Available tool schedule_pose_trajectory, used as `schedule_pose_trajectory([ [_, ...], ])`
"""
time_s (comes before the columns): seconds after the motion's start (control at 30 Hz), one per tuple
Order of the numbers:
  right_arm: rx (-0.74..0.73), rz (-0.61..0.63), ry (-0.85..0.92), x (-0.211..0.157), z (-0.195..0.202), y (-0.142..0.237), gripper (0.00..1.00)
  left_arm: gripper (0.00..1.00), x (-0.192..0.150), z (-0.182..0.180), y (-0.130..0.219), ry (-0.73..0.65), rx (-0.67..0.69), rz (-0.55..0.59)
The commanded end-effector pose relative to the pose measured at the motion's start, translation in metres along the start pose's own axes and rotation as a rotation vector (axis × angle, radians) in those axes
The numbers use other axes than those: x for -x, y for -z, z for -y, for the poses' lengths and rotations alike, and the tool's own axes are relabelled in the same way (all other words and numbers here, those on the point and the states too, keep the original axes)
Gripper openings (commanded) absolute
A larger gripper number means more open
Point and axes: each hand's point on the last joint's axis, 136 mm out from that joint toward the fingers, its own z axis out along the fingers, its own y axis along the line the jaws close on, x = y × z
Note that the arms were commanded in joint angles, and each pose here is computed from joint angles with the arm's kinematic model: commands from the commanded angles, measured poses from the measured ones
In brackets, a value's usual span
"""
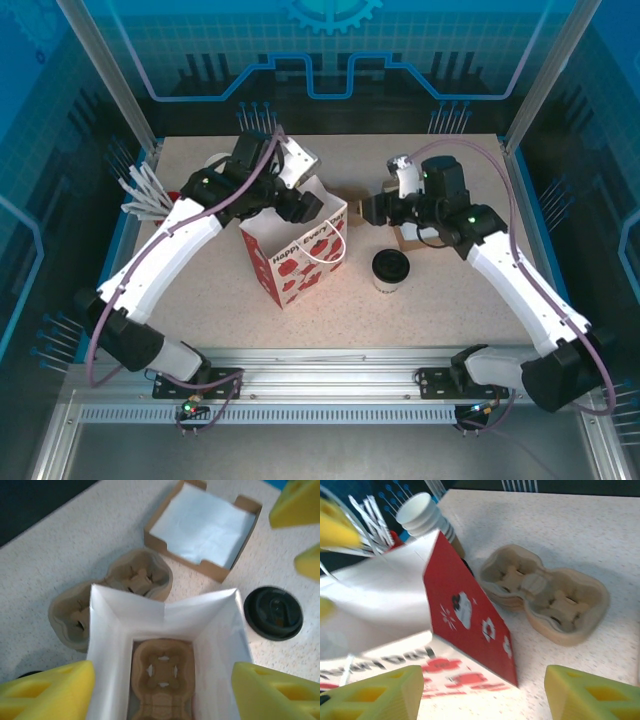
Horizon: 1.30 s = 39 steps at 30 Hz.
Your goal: Pack the takeout coffee
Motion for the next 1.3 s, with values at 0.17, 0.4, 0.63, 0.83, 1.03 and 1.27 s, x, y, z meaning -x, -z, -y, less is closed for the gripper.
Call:
schedule_pose_trajectory([
  [0.17,-0.192,-0.137,-0.176,-0.098,0.075,0.028,0.74,0.71,0.045,0.045,0.07,0.257,-0.206,0.286],
  [0.4,-0.102,-0.242,-0.302,-0.138,0.087,0.002,0.75,0.69,0.043,0.061,0.081,0.28,-0.276,0.321],
  [0.63,-0.055,-0.257,-0.348,-0.145,0.089,-0.01,0.71,0.68,0.039,0.072,0.073,0.263,-0.308,0.297],
  [0.83,-0.061,-0.275,-0.36,-0.156,0.092,-0.015,0.65,0.68,0.042,0.082,0.072,0.247,-0.33,0.288],
  [1.03,-0.024,-0.283,-0.378,-0.163,0.087,-0.018,0.6,0.68,0.042,0.088,0.07,0.226,-0.341,0.282],
  [1.27,0.024,-0.285,-0.401,-0.171,0.078,-0.017,0.55,0.68,0.037,0.097,0.065,0.205,-0.351,0.248],
])
